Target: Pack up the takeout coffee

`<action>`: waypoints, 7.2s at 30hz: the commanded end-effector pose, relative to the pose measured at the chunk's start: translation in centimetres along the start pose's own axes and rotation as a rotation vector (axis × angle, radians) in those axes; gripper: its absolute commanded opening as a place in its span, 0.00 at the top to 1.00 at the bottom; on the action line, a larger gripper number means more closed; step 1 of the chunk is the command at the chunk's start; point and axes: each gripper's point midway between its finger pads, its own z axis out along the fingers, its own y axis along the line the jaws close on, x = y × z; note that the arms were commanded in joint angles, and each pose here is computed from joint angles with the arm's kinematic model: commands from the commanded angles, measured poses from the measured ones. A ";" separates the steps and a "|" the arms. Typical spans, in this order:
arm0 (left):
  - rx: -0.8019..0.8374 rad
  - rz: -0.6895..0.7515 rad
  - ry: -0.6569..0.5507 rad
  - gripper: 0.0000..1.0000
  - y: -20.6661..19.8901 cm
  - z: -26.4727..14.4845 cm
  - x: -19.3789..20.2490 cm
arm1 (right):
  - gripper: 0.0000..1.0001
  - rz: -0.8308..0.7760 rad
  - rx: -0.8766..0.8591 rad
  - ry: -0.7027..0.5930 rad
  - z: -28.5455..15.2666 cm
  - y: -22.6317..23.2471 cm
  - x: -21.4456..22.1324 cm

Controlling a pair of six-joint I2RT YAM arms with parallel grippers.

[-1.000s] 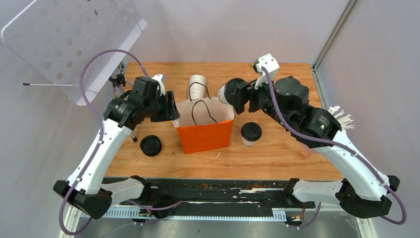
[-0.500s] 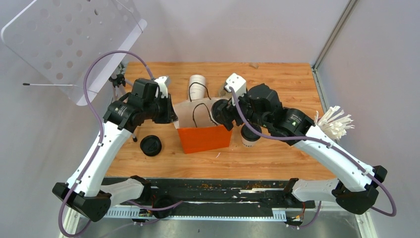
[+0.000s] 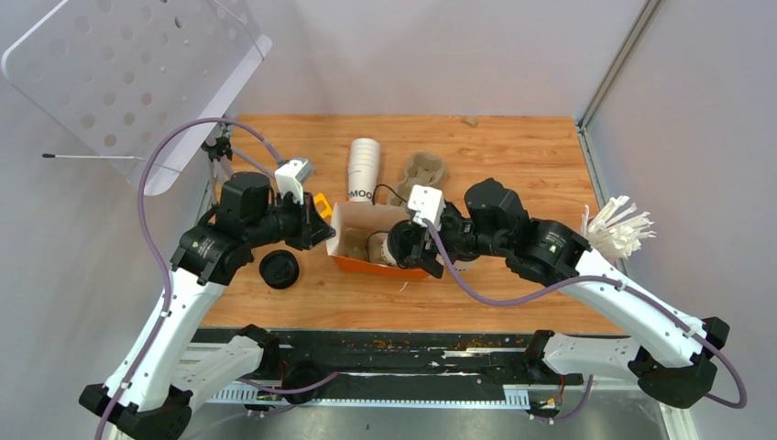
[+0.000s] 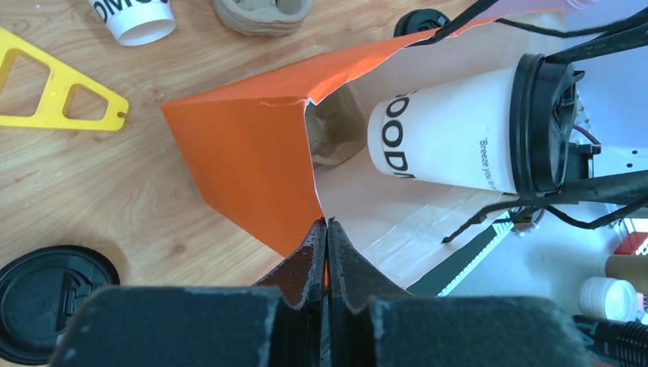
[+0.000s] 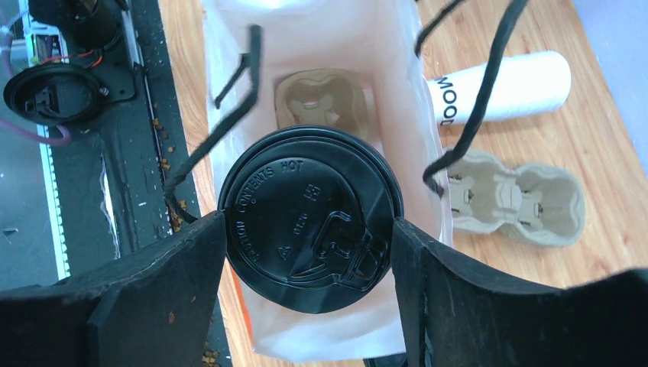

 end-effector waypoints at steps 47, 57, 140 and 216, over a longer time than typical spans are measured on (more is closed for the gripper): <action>-0.118 0.047 0.176 0.77 1.5 -3.3 3.3 | 0.34 -0.509 -0.072 -0.009 4.5 5.5 -1.0; 0.008 0.088 0.123 0.98 -0.3 -3.1 3.4 | 0.34 -0.544 -0.020 -0.006 8.3 4.7 -1.6; 0.046 -0.091 0.217 1.00 -0.5 -2.6 8.1 | 0.33 -0.779 -0.103 0.006 11.7 7.4 1.6; -0.004 -0.179 0.334 1.00 -0.1 -2.2 8.9 | 0.31 -0.812 -0.118 0.170 12.0 5.2 4.9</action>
